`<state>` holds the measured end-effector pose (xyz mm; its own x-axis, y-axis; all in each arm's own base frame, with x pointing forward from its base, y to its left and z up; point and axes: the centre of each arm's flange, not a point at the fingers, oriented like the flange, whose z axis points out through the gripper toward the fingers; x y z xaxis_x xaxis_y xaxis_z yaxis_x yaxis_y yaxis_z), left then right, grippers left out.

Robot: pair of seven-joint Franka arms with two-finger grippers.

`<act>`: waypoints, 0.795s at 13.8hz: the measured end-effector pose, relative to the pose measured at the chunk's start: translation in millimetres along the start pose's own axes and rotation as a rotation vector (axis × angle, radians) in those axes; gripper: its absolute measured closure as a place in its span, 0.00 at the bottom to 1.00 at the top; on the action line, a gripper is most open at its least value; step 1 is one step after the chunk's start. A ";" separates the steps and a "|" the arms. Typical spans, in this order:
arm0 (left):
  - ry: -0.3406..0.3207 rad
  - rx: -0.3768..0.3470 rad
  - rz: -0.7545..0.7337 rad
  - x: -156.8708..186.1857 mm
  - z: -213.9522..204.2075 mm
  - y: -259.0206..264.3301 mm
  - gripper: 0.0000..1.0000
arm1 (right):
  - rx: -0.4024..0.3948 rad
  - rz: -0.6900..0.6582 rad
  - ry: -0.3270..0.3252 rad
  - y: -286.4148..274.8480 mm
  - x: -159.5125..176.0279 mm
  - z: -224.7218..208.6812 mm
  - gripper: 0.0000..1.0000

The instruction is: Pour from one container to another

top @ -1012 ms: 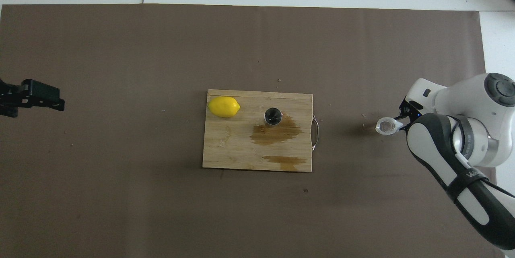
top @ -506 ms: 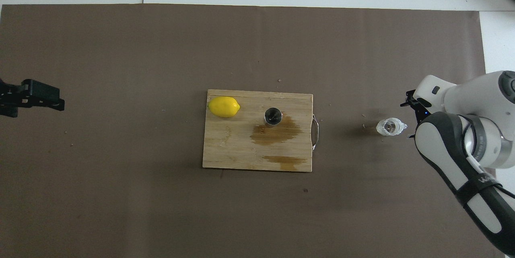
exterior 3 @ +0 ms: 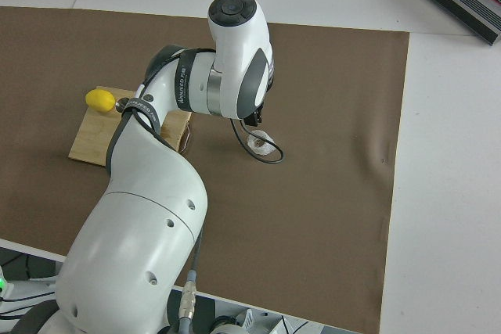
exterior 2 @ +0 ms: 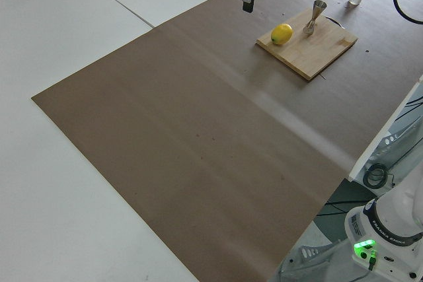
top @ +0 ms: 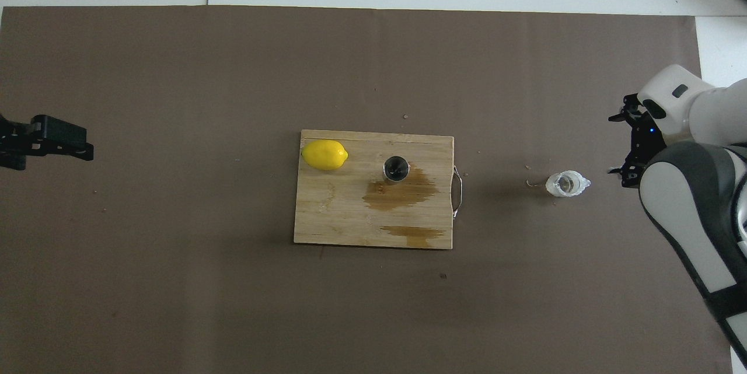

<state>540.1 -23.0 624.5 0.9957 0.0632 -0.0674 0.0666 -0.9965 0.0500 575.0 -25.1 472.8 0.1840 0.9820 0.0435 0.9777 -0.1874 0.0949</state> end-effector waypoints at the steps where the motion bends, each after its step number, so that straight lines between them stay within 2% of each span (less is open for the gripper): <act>1: 0.000 0.000 0.000 0.0 0.0 0.0 0.00 | -0.024 0.082 0.005 3.7 1.8 -12.0 0.00; 3: 0.000 0.000 0.000 0.0 0.0 0.0 0.00 | -0.065 0.222 0.019 11.3 9.0 -33.6 0.00; 6: 0.000 0.000 0.000 0.0 0.0 0.0 0.00 | -0.098 0.445 0.055 13.2 48.5 -62.1 0.00; 8: 0.000 0.000 0.000 0.0 0.0 0.0 0.00 | -0.092 0.640 0.073 9.5 67.2 -73.2 0.00; 11: 0.000 0.000 0.000 0.0 0.0 0.0 0.00 | -0.056 0.893 0.063 -1.1 69.1 -91.0 0.00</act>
<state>540.1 -23.0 624.5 0.9957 0.0632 -0.0674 0.0666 -0.9965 0.0500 577.4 40.7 566.2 0.8661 0.4670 0.1784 0.4665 -0.8833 0.0477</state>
